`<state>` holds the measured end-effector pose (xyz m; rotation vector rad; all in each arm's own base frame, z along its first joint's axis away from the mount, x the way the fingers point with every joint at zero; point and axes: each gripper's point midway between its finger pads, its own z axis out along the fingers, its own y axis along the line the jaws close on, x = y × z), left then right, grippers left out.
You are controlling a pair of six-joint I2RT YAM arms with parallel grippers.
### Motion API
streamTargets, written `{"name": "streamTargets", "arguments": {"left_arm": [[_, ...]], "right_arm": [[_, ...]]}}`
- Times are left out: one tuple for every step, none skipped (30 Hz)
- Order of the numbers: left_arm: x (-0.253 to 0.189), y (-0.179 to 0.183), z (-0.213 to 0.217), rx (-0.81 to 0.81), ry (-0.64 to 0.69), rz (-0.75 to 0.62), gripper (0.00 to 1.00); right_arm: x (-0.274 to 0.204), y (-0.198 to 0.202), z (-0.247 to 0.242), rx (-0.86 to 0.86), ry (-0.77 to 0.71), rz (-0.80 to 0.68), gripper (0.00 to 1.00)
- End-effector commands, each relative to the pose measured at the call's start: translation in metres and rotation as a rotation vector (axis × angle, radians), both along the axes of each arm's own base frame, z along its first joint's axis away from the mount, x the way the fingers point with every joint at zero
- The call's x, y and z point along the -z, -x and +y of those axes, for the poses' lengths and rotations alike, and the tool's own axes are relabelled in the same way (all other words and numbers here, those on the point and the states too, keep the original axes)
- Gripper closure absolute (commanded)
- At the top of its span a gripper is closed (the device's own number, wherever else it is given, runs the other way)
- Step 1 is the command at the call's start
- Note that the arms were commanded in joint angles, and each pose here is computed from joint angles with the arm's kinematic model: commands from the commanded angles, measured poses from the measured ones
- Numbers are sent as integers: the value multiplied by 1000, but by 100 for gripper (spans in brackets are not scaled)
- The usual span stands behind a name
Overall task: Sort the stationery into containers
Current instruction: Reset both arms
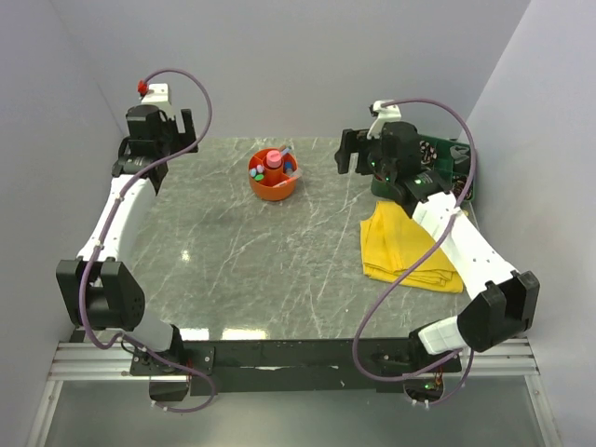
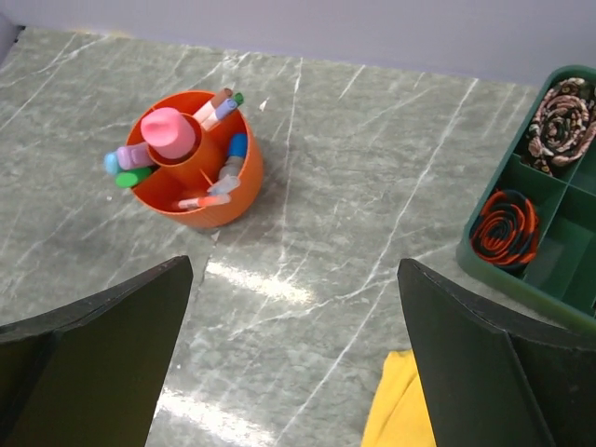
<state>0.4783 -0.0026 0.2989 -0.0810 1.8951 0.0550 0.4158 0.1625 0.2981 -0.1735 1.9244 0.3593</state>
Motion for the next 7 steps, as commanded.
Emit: {"name": "streamTargets", "arguments": {"left_arm": [[-13, 7, 6, -32, 47, -36, 1], [-14, 8, 6, -29, 46, -38, 0], [-14, 9, 6, -26, 44, -37, 1], [-13, 9, 7, -27, 43, -36, 1], [-14, 10, 7, -25, 43, -40, 1], [-13, 10, 7, -22, 40, -37, 1], [-12, 10, 6, -18, 40, -36, 1]], "right_arm": [[-47, 13, 3, 70, -30, -94, 0], [-46, 18, 12, 43, -21, -90, 0], [-46, 23, 15, 25, -12, -90, 0], [-43, 26, 18, 12, 1, -85, 0], [-40, 29, 22, 2, 13, -82, 0], [-40, 32, 26, -8, 11, -80, 0], [-38, 34, 27, -16, 8, -82, 0]]}}
